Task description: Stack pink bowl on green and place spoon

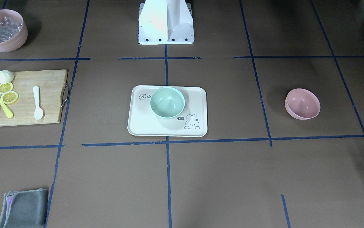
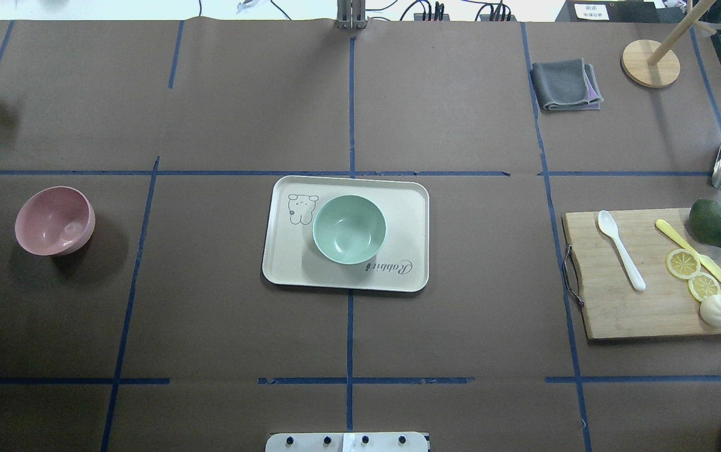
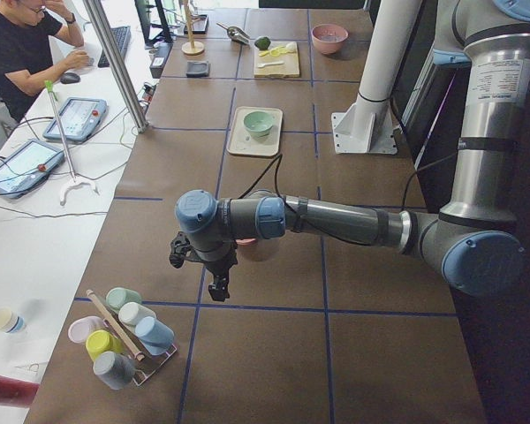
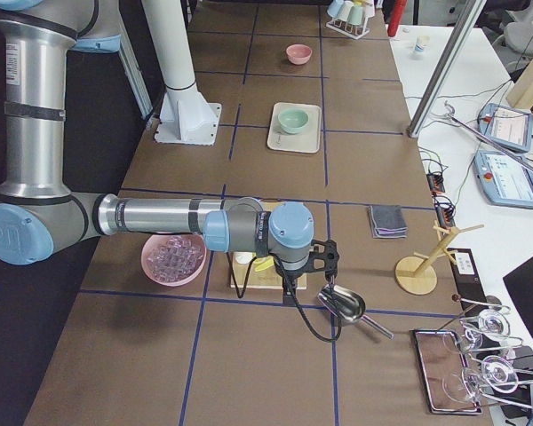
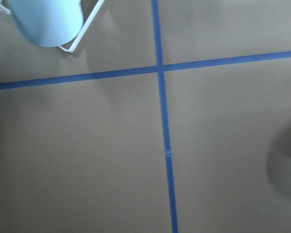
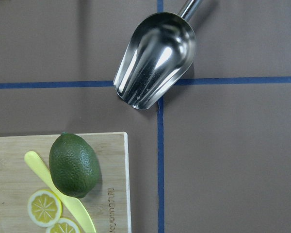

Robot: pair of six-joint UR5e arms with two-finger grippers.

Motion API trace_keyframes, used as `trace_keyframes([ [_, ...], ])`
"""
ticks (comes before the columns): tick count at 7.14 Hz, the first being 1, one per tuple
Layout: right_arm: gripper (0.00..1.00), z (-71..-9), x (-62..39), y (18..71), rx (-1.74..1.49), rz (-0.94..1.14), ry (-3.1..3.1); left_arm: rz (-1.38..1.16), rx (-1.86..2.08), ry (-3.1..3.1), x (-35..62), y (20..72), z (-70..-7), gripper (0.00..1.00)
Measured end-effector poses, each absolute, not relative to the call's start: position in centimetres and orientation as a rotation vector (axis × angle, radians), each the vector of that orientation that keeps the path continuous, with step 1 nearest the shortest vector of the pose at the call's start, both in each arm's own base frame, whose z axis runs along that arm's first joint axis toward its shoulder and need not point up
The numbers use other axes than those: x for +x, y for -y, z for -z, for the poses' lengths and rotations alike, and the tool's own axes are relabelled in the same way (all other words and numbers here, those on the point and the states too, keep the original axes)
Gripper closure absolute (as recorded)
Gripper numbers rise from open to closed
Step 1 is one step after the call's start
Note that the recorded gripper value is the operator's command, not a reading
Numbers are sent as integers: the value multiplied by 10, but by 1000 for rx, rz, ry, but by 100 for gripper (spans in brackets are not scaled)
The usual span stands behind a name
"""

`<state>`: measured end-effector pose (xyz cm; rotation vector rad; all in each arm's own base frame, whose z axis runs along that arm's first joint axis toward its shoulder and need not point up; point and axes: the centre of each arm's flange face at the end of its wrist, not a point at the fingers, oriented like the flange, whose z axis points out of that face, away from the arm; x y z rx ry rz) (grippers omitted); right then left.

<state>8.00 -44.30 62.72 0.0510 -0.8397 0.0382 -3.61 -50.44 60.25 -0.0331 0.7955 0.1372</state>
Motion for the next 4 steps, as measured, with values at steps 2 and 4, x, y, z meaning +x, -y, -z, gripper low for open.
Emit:
trace_keyframes([
  [2, 0, -625, 80, 443, 55, -38, 838, -70, -67, -805, 9, 506, -570, 0],
  [4, 0, -622, 80, 443, 60, -38, 834, 8, -83, -847, 47, 500, -563, 0],
])
